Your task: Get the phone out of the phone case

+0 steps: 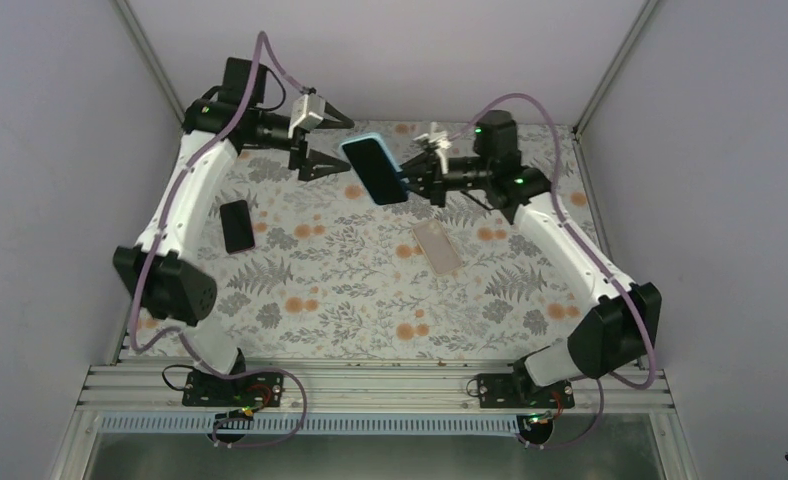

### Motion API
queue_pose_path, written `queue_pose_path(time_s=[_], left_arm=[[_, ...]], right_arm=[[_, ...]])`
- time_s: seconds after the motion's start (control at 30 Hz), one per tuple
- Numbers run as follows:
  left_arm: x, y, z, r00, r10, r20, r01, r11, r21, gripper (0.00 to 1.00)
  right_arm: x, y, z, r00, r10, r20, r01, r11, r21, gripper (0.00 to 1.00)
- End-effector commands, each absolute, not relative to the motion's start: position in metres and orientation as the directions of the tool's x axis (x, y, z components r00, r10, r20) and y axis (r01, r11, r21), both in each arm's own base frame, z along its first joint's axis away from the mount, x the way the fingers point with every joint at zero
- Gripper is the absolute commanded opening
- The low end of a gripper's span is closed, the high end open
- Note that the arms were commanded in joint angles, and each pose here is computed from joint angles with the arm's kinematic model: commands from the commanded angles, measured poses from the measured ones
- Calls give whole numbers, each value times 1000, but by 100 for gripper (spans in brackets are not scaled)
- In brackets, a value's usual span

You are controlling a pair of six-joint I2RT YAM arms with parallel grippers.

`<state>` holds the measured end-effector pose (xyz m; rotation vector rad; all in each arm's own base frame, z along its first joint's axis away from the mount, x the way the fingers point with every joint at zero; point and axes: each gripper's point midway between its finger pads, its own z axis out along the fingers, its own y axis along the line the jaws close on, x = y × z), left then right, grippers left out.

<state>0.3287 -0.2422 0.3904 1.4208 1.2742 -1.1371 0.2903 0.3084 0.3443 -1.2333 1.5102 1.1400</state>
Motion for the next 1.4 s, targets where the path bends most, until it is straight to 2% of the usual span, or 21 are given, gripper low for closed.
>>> queue_pose_path(time_s=[0.0,0.03,0.13,0.23,0.3,0.47,0.73,1.13,1.37], left_arm=[[369,-218,423,275,354,-894,877,289,384,96],[381,-212,430,325,386,-863,801,373,468,98],[384,-212,428,390,448,-805,645,491,586,99],[396,-234,415,344,475,-810,591,561,580,100],[397,-258,410,364,464,-808,575,571,586,100],[397,-311,397,379,465,-800,553,580,598,100],[418,-316,363,341,477,-810,486,648,586,100],[438,-347,329,289,452,-844,546,646,534,100],[449,-345,328,263,452,-852,508,686,521,100]], right_arm=[[294,264,364,-83,-162,-983,-991,118,64,3],[300,258,359,-103,-166,-981,-988,133,82,3],[328,248,342,-202,-166,-965,-965,202,167,3],[373,246,336,-317,-121,-941,-901,349,259,3],[407,242,341,-387,-53,-921,-827,461,321,3],[459,239,340,-508,97,-856,-699,533,476,3],[493,244,331,-568,150,-809,-630,553,545,3],[502,250,327,-595,159,-788,-626,523,579,3],[498,251,329,-587,159,-794,-638,513,574,3]])
